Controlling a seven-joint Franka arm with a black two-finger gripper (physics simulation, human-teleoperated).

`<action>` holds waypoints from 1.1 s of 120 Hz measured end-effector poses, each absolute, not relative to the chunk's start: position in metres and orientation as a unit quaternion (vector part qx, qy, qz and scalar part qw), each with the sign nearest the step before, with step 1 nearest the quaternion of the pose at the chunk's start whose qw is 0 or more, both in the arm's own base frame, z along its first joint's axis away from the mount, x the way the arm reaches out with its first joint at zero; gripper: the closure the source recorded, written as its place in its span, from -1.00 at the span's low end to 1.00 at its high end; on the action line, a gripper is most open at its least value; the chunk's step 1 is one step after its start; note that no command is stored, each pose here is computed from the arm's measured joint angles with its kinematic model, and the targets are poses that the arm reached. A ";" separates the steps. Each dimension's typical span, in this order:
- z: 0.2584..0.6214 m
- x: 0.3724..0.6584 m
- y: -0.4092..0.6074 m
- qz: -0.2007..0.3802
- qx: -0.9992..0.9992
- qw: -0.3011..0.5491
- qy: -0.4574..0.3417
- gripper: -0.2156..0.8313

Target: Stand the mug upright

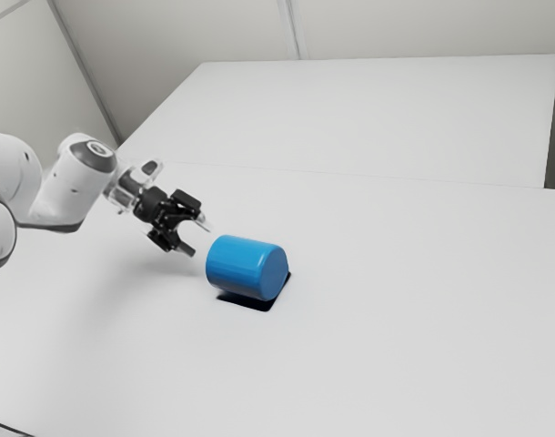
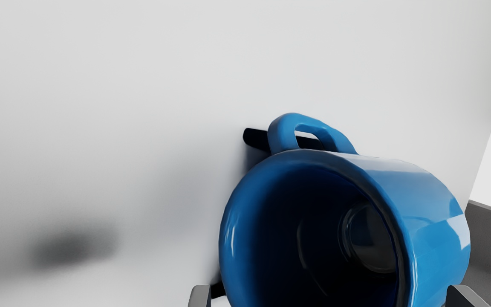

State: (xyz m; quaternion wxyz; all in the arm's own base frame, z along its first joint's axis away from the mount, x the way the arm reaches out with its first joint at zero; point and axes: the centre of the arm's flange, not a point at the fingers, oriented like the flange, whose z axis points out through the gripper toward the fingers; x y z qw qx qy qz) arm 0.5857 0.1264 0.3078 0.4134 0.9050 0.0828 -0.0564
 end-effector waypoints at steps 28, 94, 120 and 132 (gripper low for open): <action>0.290 0.579 0.111 -0.051 0.879 0.463 0.103 -0.59; 0.289 0.590 0.082 -0.033 0.850 0.514 0.114 -0.25; 0.292 0.594 0.072 -0.038 0.850 0.512 0.115 0.55; 0.299 0.600 0.064 -0.034 0.851 0.512 0.111 0.71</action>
